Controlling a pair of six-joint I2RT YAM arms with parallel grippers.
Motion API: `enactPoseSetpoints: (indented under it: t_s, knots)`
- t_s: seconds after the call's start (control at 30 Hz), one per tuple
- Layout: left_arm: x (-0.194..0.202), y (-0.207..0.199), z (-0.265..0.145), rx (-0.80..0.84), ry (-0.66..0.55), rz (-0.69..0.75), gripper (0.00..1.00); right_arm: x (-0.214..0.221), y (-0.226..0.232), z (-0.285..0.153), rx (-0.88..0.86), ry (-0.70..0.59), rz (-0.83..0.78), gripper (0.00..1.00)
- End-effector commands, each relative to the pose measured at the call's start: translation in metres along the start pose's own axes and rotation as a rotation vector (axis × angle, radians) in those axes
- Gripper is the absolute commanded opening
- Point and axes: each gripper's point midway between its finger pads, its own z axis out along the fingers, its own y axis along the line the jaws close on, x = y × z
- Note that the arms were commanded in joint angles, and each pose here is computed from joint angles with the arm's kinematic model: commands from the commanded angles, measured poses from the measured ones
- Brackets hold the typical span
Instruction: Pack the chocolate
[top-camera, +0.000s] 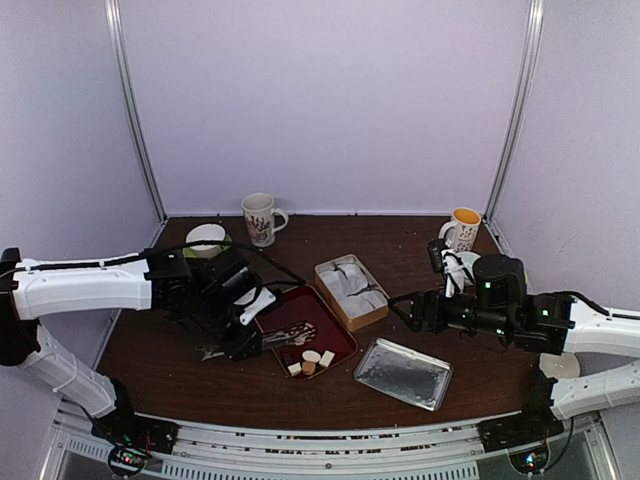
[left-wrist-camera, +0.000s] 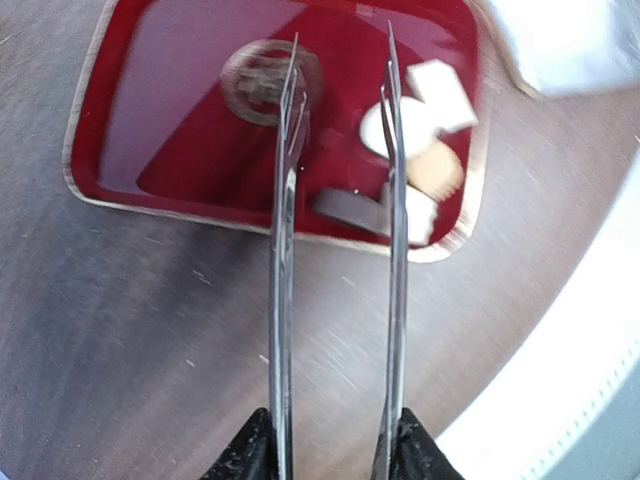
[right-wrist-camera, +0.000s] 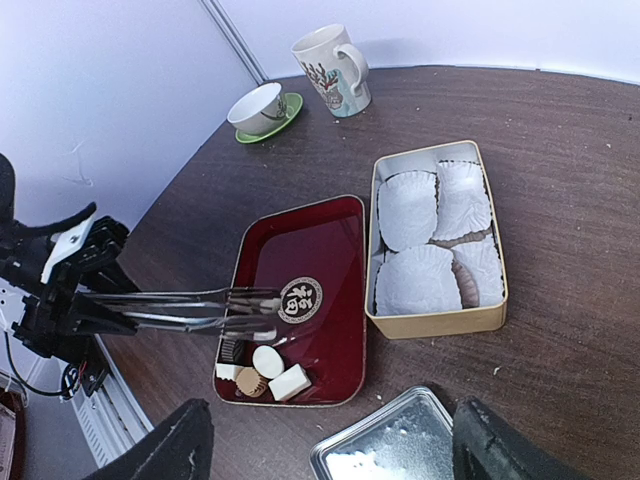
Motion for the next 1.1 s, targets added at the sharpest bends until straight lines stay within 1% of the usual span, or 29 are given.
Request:
enactPoseSetpoints:
  t_s: [0.0,0.2,0.37,0.5,0.6,0.73,1.07]
  knots:
    - [0.014,-0.026,-0.024,0.101,0.012,0.114,0.40,-0.005,-0.001,-0.004,0.009,-0.019,-0.009,0.83]
    - [0.017,-0.033,-0.028,0.074,0.014,0.187,0.40,-0.007,0.000,-0.004,0.007,-0.025,-0.010,0.83]
    - [0.006,-0.026,-0.026,-0.026,0.010,0.223,0.41,-0.006,0.000,-0.005,0.008,-0.022,-0.013,0.83]
    - [-0.004,-0.028,-0.025,-0.070,0.000,0.253,0.41,-0.006,-0.001,-0.006,0.012,-0.019,-0.015,0.83]
    - [-0.004,-0.024,-0.020,-0.115,0.029,0.274,0.42,-0.006,-0.001,-0.007,0.013,-0.020,-0.018,0.84]
    - [0.001,-0.021,-0.013,-0.150,0.077,0.284,0.45,-0.006,-0.003,-0.008,0.018,-0.023,-0.022,0.84]
    - [0.002,-0.018,0.000,-0.176,0.107,0.287,0.47,-0.003,-0.004,-0.007,0.021,-0.019,-0.020,0.84]
